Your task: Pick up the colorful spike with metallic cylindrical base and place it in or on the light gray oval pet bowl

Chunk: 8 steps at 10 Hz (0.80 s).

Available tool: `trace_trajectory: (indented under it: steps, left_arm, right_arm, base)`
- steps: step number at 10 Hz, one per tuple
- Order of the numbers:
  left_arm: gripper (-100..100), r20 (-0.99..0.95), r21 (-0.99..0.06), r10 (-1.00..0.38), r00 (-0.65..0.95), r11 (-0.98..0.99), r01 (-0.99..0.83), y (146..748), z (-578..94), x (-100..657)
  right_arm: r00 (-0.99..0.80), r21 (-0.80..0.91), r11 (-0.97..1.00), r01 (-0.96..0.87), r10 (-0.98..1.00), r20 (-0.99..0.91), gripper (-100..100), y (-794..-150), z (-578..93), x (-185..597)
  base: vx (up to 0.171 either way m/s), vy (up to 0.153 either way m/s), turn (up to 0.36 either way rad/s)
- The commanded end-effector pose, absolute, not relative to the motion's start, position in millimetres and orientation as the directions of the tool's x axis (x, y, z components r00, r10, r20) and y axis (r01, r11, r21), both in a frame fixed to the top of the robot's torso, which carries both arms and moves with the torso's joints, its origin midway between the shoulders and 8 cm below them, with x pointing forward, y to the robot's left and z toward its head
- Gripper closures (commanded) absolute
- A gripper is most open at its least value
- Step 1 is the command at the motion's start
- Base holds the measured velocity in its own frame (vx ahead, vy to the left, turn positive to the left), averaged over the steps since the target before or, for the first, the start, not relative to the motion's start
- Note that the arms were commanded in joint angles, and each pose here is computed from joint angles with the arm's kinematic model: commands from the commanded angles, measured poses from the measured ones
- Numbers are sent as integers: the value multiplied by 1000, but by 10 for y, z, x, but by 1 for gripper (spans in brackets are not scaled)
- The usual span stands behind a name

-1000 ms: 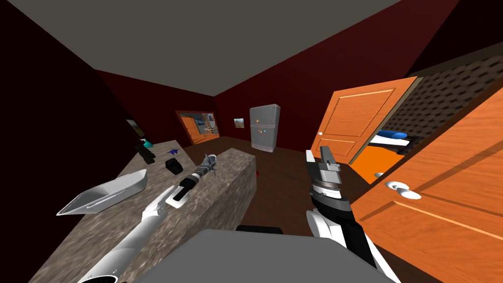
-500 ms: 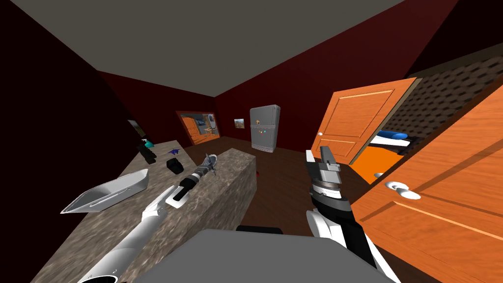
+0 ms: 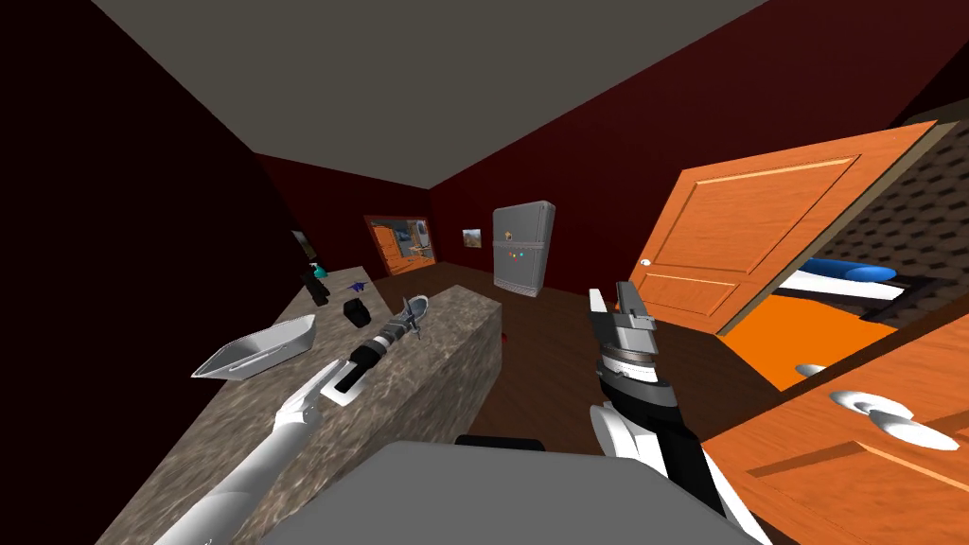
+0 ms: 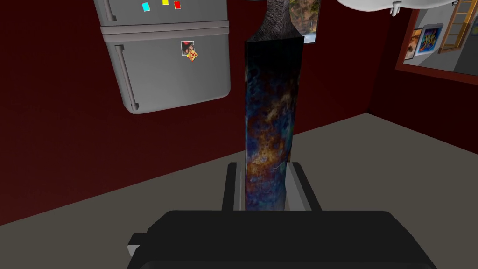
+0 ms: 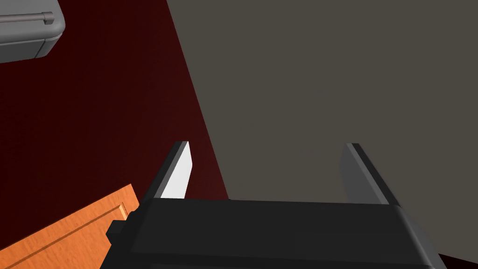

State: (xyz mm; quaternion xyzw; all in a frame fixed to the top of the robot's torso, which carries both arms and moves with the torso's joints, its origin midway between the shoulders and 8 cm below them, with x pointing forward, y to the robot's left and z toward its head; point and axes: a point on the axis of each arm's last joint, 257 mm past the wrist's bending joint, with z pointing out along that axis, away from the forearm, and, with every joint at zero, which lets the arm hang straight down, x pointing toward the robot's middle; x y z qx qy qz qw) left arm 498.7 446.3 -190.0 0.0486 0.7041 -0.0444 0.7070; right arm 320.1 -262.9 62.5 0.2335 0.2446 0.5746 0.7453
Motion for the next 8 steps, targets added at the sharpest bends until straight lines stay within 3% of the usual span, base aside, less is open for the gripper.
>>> trace_trajectory:
  steps: [1,2,3,8]
  left_arm:
    - [100,-1000,6,6,4,991,131,4463,-1900,4987]
    - [0,-1000,7,6,6,991,135,4454,-1898,4982]
    - [100,-999,38,40,-11,993,109,4645,-1930,4958]
    - [100,-993,98,99,-61,995,20,5235,-1974,4905]
  right_arm:
    - [220,629,231,-742,971,-96,0,-2629,625,3201]
    - [220,629,231,-742,971,-96,0,-2629,626,3201]
    - [220,629,231,-742,971,-96,0,-2629,626,3201]
    - [220,629,230,-742,971,-96,0,-2629,626,3202]
  base:
    - [32,-5,33]
    - [0,0,0]
    - [-71,-6,-34]
    - [-108,-12,-70]
